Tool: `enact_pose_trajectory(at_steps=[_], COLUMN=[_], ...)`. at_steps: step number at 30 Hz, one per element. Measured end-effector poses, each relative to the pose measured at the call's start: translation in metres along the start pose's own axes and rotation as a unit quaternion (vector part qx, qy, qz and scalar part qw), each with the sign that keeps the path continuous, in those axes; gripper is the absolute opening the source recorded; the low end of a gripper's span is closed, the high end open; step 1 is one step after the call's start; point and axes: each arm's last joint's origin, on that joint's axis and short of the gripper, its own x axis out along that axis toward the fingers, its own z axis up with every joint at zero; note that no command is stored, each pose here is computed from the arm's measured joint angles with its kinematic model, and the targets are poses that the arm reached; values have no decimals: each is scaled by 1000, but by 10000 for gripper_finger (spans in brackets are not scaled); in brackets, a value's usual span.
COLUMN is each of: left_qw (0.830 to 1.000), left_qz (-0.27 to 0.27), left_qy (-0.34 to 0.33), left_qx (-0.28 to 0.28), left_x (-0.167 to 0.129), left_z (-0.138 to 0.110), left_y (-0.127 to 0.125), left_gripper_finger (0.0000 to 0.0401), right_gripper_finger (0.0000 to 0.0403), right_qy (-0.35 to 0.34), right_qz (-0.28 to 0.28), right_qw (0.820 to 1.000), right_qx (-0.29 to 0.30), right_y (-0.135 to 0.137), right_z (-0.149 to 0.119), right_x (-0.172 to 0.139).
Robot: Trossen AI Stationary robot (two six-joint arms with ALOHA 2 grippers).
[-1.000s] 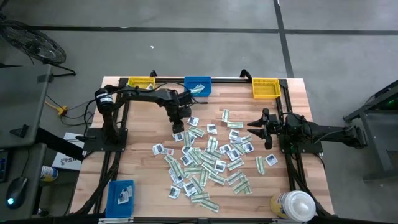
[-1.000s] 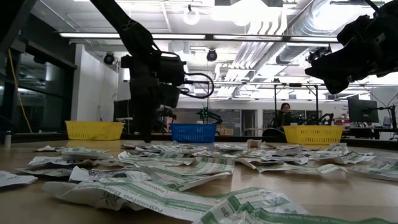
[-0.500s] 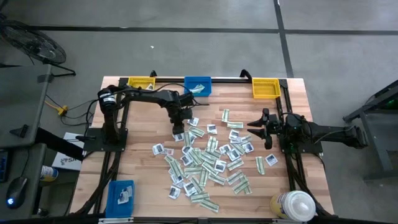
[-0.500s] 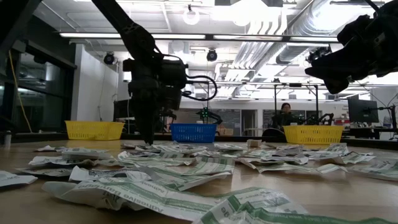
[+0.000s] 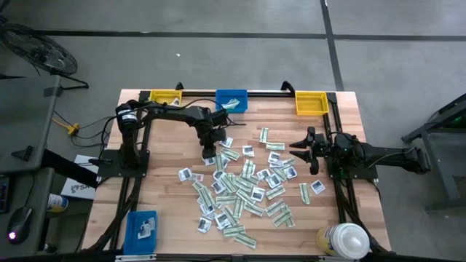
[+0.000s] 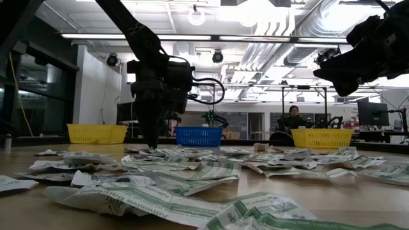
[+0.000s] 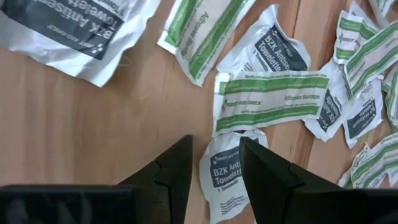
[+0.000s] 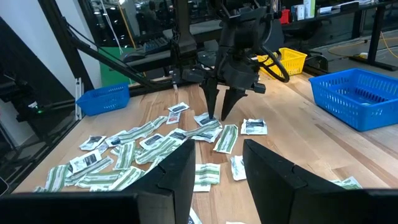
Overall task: Pick & Place First Aid Supplies
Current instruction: Put the gray towelette pack into the left yellow bin
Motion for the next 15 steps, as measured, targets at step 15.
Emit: enact_pose_trajectory(at_steps=[15], left_qw=[1000], left_qz=[11], left_qy=[28], left_qx=[-5], left_x=[3], left_z=[-5], left_y=[-3], left_gripper_finger=[69], right_gripper_finger=[129], right_qy=[0], right_qz=[0], right_qw=[1000], right_qx=[0], right_y=[0], right_z=[0], right_x=[0])
